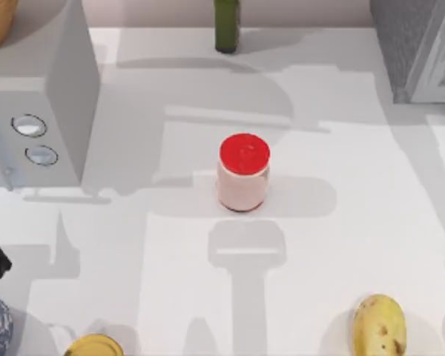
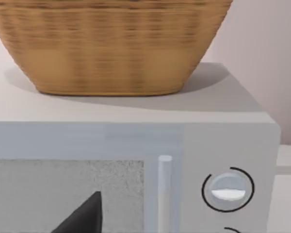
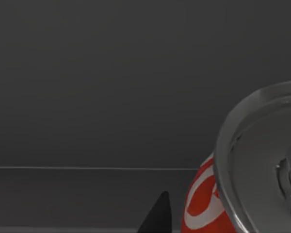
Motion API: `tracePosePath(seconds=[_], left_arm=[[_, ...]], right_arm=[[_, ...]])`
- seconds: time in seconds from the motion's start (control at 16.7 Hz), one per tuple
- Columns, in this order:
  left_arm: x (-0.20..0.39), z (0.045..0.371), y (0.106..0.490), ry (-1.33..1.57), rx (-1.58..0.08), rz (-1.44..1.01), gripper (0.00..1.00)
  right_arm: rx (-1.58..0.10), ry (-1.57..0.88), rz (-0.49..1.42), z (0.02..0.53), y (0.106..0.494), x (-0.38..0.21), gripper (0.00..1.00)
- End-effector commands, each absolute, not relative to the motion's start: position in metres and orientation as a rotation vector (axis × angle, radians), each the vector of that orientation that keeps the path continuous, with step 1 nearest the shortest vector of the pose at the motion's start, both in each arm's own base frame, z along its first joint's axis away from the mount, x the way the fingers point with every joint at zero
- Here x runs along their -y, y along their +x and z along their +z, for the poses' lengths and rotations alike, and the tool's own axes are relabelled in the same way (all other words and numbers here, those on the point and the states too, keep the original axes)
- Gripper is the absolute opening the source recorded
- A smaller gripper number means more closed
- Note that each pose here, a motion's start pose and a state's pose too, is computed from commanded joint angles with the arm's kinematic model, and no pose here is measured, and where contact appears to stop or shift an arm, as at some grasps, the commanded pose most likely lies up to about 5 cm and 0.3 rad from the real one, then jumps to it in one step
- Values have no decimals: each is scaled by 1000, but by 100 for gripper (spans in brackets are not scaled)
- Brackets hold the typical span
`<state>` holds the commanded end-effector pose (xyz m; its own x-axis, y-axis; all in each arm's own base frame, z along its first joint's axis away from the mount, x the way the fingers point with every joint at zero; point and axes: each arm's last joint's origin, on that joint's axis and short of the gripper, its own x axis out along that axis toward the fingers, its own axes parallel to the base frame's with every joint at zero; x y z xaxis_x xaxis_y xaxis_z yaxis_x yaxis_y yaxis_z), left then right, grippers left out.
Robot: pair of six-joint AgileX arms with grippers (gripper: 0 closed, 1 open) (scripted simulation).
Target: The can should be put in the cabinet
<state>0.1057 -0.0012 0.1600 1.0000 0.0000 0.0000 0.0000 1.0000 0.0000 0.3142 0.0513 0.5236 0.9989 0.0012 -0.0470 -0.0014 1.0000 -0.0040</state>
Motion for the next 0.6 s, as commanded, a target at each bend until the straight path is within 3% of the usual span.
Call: tracePosePath(seconds=[0.3,0.6], left_arm=[[1,160,106,0,0,0,100],[1,160,106,0,0,0,100]], right_arm=[[39,9,-1,550,356,-51,0],[17,6,-4,536,397,-46,0]])
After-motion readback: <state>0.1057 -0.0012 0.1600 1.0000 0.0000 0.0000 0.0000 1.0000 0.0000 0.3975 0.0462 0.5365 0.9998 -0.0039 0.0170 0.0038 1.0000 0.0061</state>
